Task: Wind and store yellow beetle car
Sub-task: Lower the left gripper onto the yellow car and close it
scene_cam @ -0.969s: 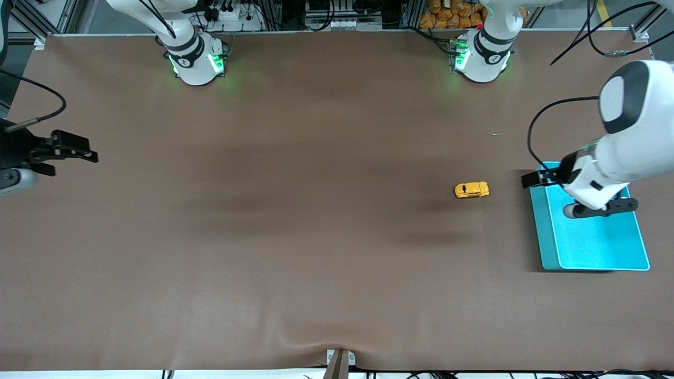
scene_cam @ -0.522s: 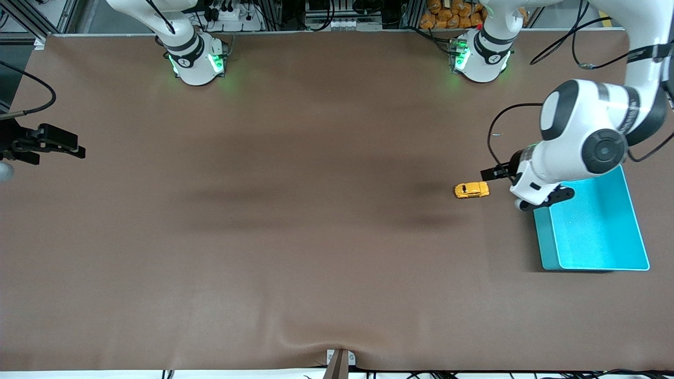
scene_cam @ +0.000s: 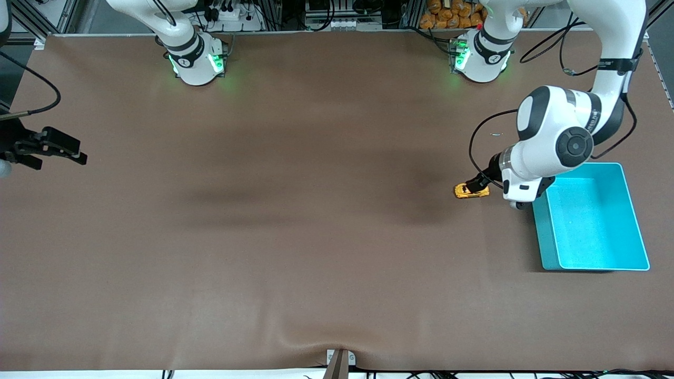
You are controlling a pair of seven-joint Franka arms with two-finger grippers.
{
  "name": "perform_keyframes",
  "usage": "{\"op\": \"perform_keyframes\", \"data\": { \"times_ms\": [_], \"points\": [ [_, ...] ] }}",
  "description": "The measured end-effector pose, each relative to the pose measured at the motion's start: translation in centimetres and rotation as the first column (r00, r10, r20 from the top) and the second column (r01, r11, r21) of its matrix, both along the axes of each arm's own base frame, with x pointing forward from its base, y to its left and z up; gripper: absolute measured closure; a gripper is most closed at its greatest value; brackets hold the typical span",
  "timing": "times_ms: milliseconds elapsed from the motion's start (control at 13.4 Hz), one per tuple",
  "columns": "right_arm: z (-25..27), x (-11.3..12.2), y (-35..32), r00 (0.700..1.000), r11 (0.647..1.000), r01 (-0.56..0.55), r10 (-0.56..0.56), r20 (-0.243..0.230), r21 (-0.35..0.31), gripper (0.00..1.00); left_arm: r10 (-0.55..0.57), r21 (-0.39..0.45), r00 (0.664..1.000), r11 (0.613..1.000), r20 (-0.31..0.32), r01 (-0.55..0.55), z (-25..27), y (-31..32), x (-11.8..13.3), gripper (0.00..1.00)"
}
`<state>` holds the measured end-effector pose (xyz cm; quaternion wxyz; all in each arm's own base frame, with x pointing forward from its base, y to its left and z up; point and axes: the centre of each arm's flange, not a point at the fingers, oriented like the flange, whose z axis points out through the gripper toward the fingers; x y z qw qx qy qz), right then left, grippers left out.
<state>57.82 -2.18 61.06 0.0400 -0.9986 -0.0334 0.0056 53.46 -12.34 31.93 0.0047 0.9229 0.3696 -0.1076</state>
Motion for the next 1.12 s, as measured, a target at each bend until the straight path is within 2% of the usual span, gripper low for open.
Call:
{"op": "perform_keyframes", "data": {
  "times_ms": [149, 373, 671, 894, 1118],
  "points": [
    [-0.6, -0.8, -0.1, 1.0, 1.0, 0.002, -0.002, -0.015, 0.003, 0.0, 0.104, 0.012, 0.993, 0.994, 0.049, -0.105, -1.2, 0.2, -0.8, 0.0],
    [-0.9, -1.7, -0.3, 1.0, 1.0, 0.006, -0.006, -0.023, 0.005, 0.0, 0.227, 0.016, 0.97, 0.973, 0.086, -0.229, -2.8, 0.7, -1.6, 0.0],
    [-0.2, -2.6, -1.1, 1.0, 1.0, 0.018, -0.018, -0.014, 0.0, 0.0, 0.433, 0.025, 0.896, 0.899, 0.097, -0.437, -3.9, 0.9, -1.7, 0.0],
    [0.6, -3.3, -0.4, 1.0, 0.999, 0.014, -0.015, -0.004, -0.043, 0.0, 0.532, 0.036, 0.842, 0.843, 0.085, -0.536, -6.0, 1.0, -2.3, 0.0],
    [1.0, -4.3, -0.1, 1.0, 0.998, 0.021, -0.021, -0.001, -0.051, 0.0, 0.616, 0.037, 0.783, 0.783, 0.082, -0.621, -7.9, 1.0, -2.3, 0.0]
  ]
}}
